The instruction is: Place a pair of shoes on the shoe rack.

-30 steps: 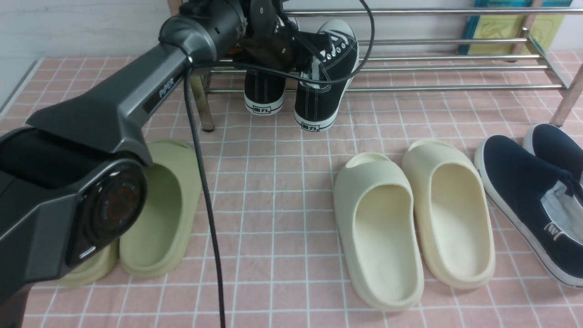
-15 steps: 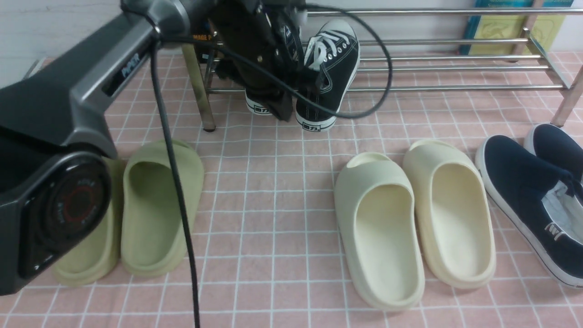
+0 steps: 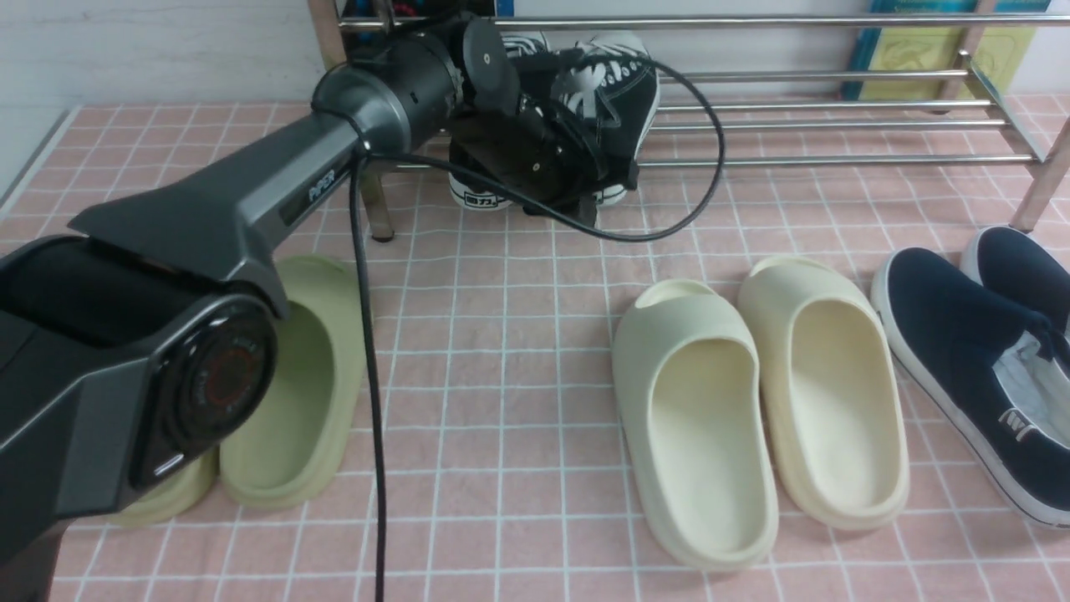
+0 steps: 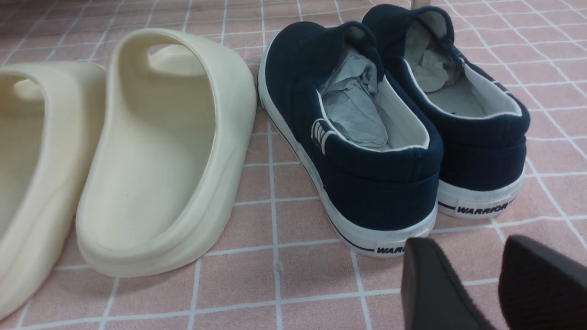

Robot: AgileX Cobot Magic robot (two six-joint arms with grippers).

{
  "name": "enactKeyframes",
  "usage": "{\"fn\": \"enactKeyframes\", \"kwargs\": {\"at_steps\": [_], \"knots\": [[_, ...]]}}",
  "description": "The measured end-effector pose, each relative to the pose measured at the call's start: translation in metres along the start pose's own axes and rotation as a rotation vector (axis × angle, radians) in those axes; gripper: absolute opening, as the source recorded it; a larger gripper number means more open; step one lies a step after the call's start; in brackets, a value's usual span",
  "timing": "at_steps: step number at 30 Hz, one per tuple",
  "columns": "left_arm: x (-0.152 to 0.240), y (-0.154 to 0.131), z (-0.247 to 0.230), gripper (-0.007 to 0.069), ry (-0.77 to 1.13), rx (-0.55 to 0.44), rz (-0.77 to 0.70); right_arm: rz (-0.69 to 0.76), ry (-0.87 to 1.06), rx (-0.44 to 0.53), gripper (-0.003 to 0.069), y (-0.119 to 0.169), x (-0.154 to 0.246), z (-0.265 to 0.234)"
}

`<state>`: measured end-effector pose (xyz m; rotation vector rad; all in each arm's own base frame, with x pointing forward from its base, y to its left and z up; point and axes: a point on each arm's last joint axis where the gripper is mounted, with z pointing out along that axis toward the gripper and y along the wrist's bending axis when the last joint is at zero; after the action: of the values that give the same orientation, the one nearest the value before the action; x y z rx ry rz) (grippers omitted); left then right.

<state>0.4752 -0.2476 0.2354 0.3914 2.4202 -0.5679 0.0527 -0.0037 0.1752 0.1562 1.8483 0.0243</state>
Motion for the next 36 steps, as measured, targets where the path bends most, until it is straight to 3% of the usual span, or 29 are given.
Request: {"fn": "enactKeyframes", "kwargs": {"at_steps": [11, 16, 23, 28, 29, 32, 36], "knots": [[-0.002, -0.003, -0.006, 0.0005, 0.022, 0.004, -0.001, -0.001, 0.000, 0.000, 0.0240, 0.000, 0.000, 0.000], [-0.006, -0.014, -0.045, 0.0005, 0.111, 0.007, 0.092, -0.001, 0.000, 0.000, 0.0240, 0.000, 0.000, 0.000], [-0.024, -0.035, -0.169, 0.0005, 0.087, -0.109, 0.238, -0.001, 0.000, 0.000, 0.0240, 0.000, 0.000, 0.000], [-0.025, -0.051, -0.314, 0.0005, -0.175, -0.287, 0.284, -0.001, 0.000, 0.000, 0.0240, 0.000, 0.000, 0.000], [-0.025, -0.050, -0.315, 0.0005, -0.176, -0.294, 0.282, -0.001, 0.000, 0.000, 0.0240, 0.000, 0.000, 0.000], [0.006, -0.051, -0.383, 0.0005, -0.263, -0.379, 0.252, -0.001, 0.000, 0.000, 0.0240, 0.000, 0.000, 0.000], [0.069, -0.040, -0.419, 0.0005, -0.244, -0.435, 0.182, -0.001, 0.000, 0.000, 0.0240, 0.000, 0.000, 0.000]]}}
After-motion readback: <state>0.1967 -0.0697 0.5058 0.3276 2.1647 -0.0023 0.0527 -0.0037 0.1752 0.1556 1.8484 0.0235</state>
